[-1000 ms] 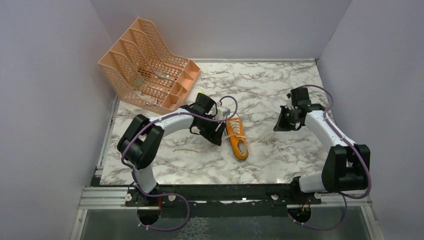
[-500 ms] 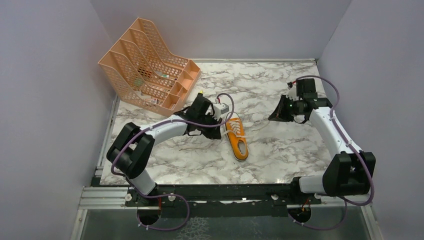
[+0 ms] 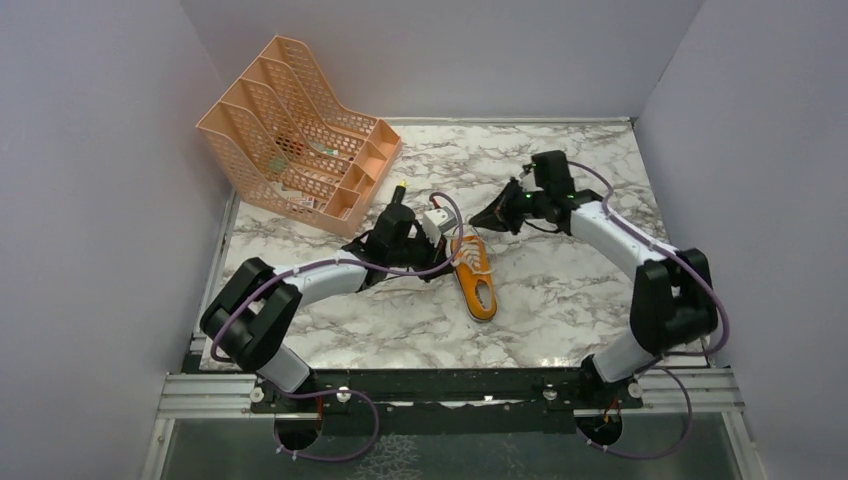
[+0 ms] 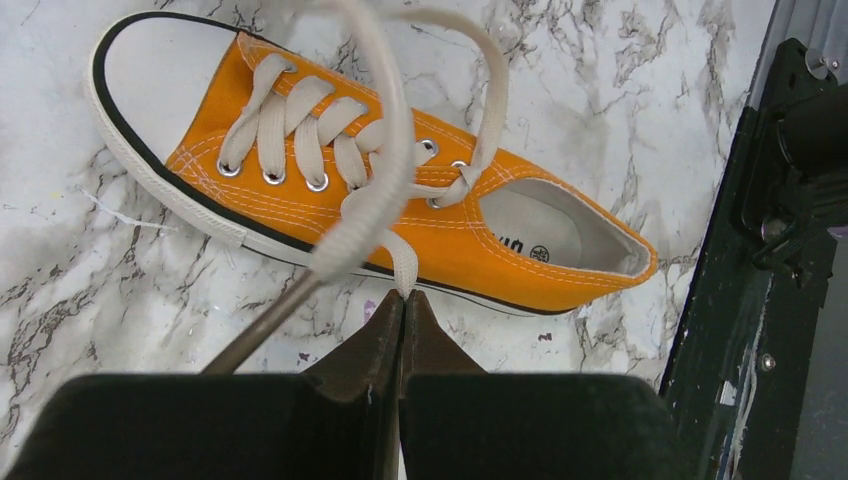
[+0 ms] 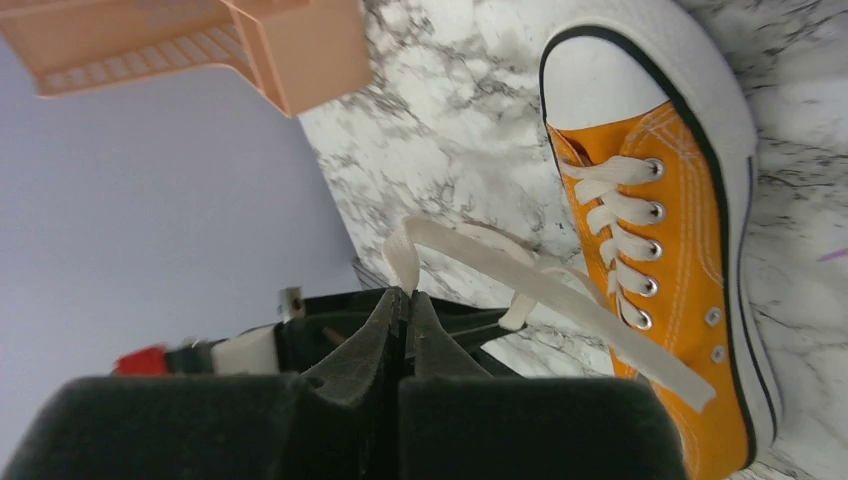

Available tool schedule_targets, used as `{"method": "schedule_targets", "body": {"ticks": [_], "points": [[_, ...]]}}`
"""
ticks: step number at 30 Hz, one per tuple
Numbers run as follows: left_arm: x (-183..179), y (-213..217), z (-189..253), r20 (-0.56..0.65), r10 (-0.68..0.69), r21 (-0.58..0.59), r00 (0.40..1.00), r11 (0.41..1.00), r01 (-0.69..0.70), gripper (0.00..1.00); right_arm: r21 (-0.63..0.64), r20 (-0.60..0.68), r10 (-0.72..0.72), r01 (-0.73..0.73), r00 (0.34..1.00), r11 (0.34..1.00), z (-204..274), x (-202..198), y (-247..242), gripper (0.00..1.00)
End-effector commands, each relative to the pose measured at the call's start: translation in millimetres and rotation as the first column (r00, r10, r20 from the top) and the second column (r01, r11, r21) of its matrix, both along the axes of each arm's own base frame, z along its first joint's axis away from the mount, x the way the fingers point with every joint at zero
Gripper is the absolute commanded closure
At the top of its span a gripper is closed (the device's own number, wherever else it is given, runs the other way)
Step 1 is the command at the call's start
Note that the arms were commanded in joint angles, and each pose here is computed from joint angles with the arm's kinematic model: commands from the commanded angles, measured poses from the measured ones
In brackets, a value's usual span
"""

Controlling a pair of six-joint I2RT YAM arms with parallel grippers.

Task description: Tie the shoes

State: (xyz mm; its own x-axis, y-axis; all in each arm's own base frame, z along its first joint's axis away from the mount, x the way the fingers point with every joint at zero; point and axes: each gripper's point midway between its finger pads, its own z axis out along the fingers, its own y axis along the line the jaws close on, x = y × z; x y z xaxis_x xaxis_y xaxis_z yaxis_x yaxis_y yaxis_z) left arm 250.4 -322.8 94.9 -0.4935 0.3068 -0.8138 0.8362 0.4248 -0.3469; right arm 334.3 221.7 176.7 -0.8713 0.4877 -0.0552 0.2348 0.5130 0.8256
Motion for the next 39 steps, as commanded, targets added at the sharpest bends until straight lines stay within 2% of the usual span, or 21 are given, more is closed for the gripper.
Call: {"method": "schedule_targets", "body": {"ticks": [1,5,9,15,19,21,23,30,34,37,39], "points": [[-6,-9,26,0.078,-0.031,-0.097,0.996,0.995,0.039,1.00,-0.039,-0.051,0.007,-0.009,0.999,0.999,-22,13,56,1.00],[-15,-3,24,0.087,-0.035,-0.097,0.996,0.994,0.044,1.00,-0.175,-0.029,0.089,-0.093,0.996,0.980,-48,6,95,0.99],[-21,3,23,0.095,-0.032,-0.096,0.995,0.995,0.041,1.00,-0.220,-0.058,0.169,-0.178,0.984,0.959,-71,-14,113,0.99],[-29,6,31,0.088,-0.012,-0.125,0.996,0.992,0.023,1.00,-0.291,-0.060,0.256,-0.262,0.965,0.920,-91,-34,115,1.00],[-38,7,33,0.066,-0.020,-0.141,0.998,0.990,0.029,1.00,-0.410,-0.080,0.329,-0.332,0.941,0.849,-109,-40,118,1.00],[-45,4,37,0.059,-0.033,-0.154,0.998,0.987,0.041,1.00,-0.439,-0.092,0.318,-0.326,0.943,0.837,-115,-38,116,0.99],[-51,1,40,0.058,-0.043,-0.159,0.997,0.986,0.051,1.00,-0.466,-0.049,0.310,-0.296,0.949,0.833,-108,-27,115,0.99],[-47,-1,33,0.039,-0.010,-0.143,0.999,0.990,0.015,1.00,-0.459,-0.002,0.371,-0.331,0.928,0.825,-93,-17,124,1.00],[-34,-2,28,0.058,0.040,-0.127,0.998,0.991,-0.032,1.00,-0.330,-0.038,0.491,-0.475,0.870,0.816,-91,-44,137,0.99],[-30,-4,24,0.073,0.026,-0.110,0.997,0.994,-0.018,1.00,-0.183,-0.060,0.571,-0.571,0.819,0.800,-86,-76,144,0.99],[-29,-5,22,0.075,0.022,-0.107,0.997,0.994,-0.014,1.00,-0.128,-0.053,0.597,-0.598,0.800,0.791,-80,-87,145,0.99]]}}
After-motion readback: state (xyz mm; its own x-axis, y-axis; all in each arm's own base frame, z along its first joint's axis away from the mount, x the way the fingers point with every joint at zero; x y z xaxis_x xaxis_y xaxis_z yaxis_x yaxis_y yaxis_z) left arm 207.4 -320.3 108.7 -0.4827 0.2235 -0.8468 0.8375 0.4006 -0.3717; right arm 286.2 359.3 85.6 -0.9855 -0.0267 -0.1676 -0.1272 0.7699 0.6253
